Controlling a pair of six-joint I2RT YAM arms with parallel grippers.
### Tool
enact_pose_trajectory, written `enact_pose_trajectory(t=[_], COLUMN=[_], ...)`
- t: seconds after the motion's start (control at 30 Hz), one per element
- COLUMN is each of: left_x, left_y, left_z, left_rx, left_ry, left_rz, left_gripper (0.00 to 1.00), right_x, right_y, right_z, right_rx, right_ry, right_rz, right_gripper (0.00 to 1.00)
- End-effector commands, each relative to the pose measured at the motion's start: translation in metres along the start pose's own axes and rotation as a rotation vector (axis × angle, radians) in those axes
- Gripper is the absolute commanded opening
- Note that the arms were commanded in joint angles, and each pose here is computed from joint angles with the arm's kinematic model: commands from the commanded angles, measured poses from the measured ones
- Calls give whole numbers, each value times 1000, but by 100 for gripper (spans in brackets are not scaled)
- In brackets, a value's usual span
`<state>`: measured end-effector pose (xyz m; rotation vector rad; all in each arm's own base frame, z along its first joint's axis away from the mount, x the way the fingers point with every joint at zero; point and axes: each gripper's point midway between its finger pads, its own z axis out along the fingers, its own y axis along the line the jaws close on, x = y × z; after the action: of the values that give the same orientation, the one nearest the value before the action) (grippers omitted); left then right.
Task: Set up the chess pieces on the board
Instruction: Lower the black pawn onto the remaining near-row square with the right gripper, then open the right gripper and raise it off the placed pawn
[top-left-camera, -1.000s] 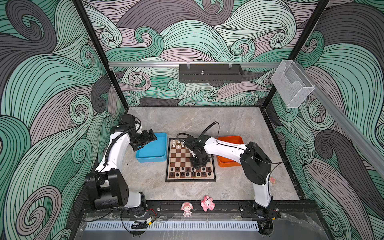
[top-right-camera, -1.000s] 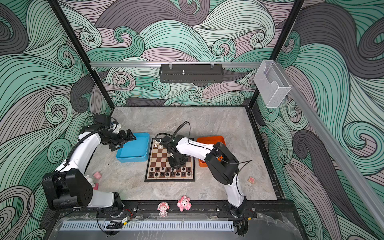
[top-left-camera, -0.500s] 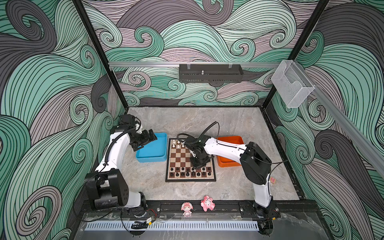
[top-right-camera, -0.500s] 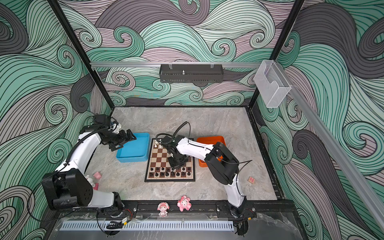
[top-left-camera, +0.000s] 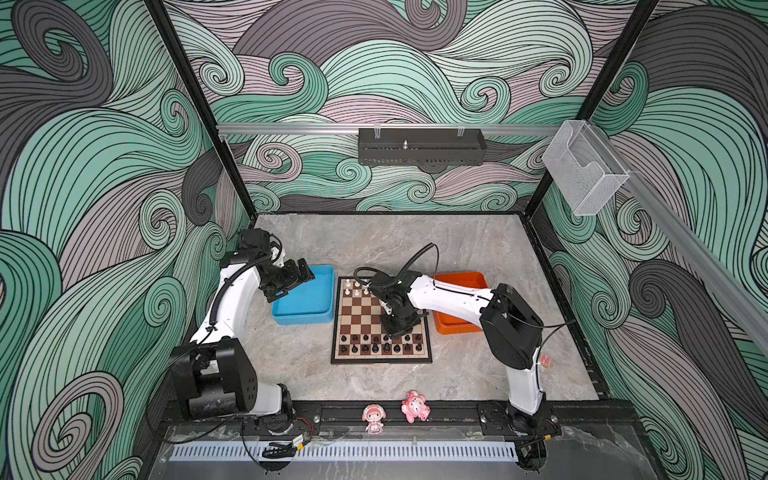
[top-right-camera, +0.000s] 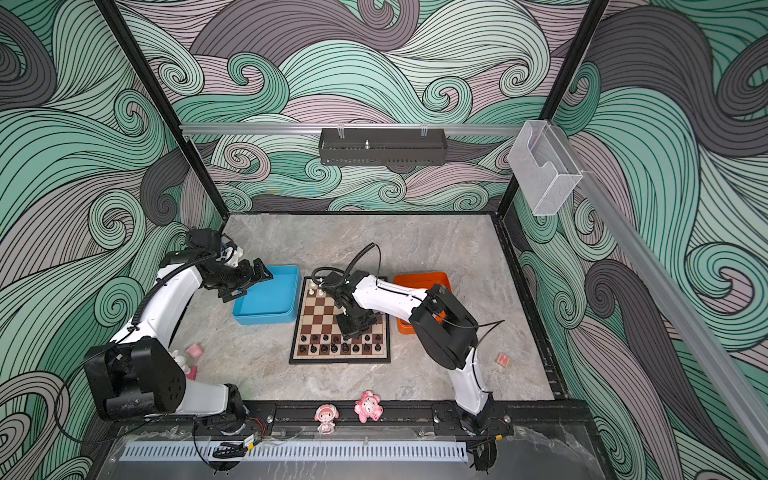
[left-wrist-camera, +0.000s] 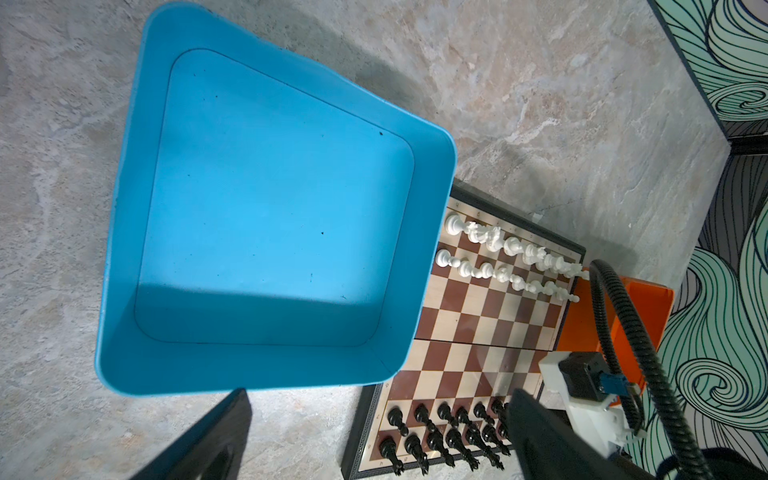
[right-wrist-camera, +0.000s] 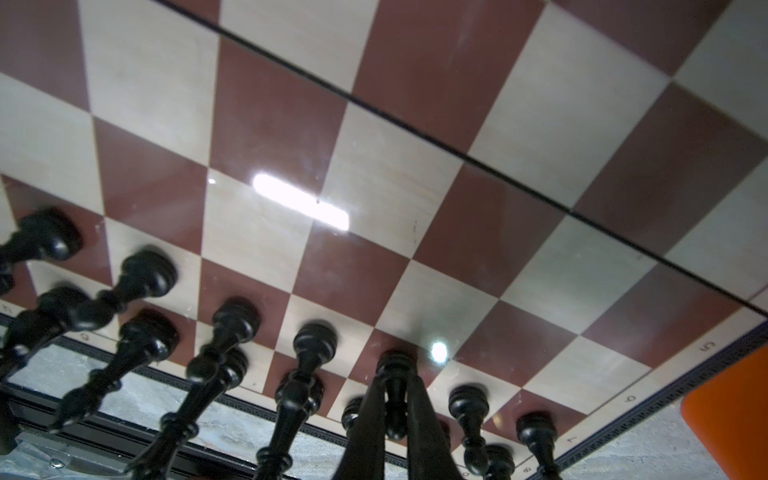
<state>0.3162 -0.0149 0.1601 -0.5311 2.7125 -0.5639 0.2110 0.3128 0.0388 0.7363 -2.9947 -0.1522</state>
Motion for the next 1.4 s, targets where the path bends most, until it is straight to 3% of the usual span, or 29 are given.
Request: enact_pose_trajectory(t=[0.0,0.53,0.87,1.37], left_x=[0,1,1,-9], left_y=[0,0,-1,3], left_z=[3,2,1,-6], left_rx=[13,11,12,-30], left_ry=[10,10,8,-44], left_rz=[-15,-14,-13,-12], left_gripper=[98,98,98,99], right_x=[8,12,10,-14], right_y=[-6,-2,-2,-14], right_z=[-3,-1,-6,-81], right_rx=[25,30,38,27], right_ry=[16,23,1,-174], right_rz=[2,-12,-11,9], right_gripper=[12,13,27,43])
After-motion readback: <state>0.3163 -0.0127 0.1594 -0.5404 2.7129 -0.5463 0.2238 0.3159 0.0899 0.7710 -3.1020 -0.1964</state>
